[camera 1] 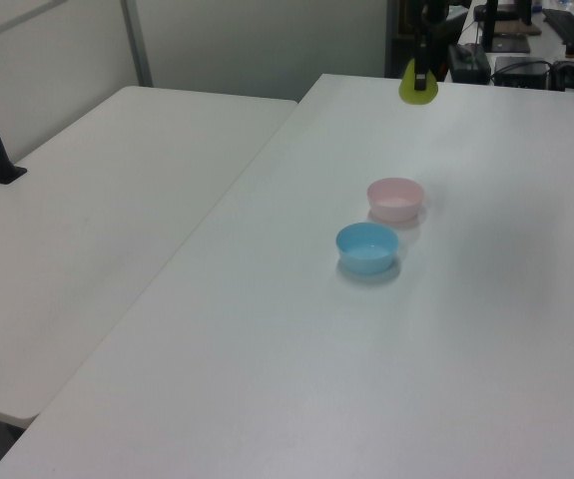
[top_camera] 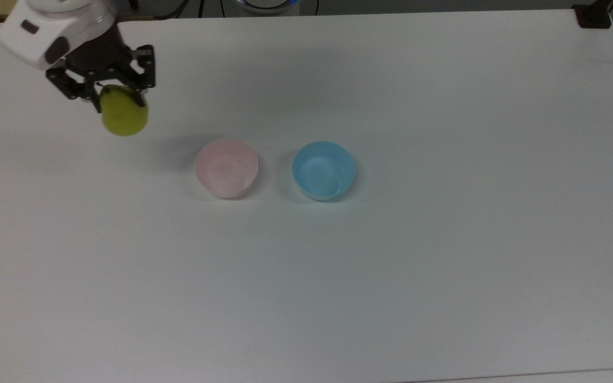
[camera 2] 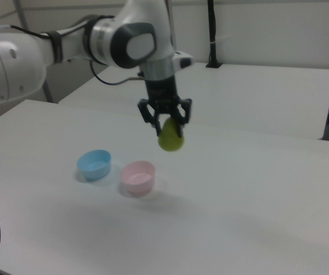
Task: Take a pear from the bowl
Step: 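Carry the pear away from the bowls and lower it to the table, then open the gripper to release the pear and raise the gripper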
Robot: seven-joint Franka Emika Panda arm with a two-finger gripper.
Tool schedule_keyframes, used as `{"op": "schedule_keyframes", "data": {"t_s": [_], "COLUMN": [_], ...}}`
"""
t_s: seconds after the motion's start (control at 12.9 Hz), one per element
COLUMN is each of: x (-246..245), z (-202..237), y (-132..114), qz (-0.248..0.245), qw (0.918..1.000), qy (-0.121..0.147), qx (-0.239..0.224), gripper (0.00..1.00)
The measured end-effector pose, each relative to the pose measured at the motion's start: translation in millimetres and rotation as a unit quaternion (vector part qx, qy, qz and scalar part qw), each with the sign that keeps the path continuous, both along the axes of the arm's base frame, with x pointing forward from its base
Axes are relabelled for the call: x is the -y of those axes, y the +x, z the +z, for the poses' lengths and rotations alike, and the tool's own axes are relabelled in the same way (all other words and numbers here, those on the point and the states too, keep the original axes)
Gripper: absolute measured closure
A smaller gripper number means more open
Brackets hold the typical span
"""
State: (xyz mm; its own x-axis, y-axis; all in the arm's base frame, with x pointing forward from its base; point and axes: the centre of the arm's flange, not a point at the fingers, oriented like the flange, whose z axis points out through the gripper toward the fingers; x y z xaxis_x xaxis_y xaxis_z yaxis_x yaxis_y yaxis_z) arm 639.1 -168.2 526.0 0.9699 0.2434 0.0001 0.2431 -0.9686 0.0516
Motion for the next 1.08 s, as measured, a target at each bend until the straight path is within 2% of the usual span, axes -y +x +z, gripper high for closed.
{"op": "schedule_keyframes", "data": {"t_s": [0.23, 0.54, 0.77, 1.08], "x": [50.9, 97.6, 134.0, 140.3], "z": [-39.9, -116.5, -155.7, -180.6], "y": [6.0, 27.7, 22.0, 20.2], "qz": [-0.003, -0.011, -0.01, -0.011], "qw": [1.0, 0.9993, 0.9995, 0.9997], "qy": [-0.005, -0.023, -0.025, -0.019], "qx": [0.0, 0.028, 0.019, 0.003], "gripper": [0.4, 0.4, 0.4, 0.4]}}
